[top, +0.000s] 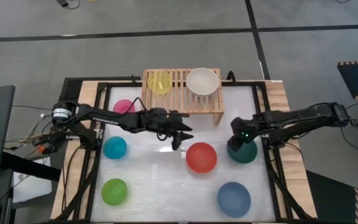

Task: Place and stack bowls onto a shelf
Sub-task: Stack the green bowl on top of the white bowl on the shelf

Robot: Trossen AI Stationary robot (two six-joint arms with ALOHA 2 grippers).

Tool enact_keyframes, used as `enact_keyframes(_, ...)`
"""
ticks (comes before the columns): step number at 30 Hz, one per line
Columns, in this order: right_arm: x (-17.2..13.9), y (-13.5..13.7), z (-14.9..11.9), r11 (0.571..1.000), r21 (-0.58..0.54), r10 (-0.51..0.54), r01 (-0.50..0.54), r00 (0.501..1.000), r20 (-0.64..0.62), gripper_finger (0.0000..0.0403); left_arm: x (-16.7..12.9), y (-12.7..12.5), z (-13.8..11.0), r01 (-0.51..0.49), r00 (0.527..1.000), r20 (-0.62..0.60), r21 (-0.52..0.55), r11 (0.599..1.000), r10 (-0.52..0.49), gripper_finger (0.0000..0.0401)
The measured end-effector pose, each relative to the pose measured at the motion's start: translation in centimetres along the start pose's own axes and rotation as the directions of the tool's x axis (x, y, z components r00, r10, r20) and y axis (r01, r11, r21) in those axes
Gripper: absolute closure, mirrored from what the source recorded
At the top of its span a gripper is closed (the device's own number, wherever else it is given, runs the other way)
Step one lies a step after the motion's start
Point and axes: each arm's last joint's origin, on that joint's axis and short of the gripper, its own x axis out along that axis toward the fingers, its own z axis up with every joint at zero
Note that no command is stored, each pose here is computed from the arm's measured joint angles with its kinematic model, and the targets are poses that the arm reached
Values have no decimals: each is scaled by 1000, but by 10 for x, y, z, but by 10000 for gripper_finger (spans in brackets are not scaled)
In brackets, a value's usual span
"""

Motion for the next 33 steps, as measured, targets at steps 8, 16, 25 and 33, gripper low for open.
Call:
enact_keyframes(8,-4,19,4,987,-49,159,-154,978,132,185,-6,-6,10,-40,996,77,1,999,40,230)
enact_keyframes(16,16,39,11,992,42,101,-120,946,307,185,-1,-3,-9,-57,995,-81,6,998,57,230)
enact_keyframes(25,35,47,-2,994,101,17,-43,968,250,185,-30,-7,-5,-112,974,-200,0,994,110,230)
enact_keyframes(33,16,44,-1,986,128,-133,109,971,198,185,-54,-13,5,-106,972,-207,44,993,113,230)
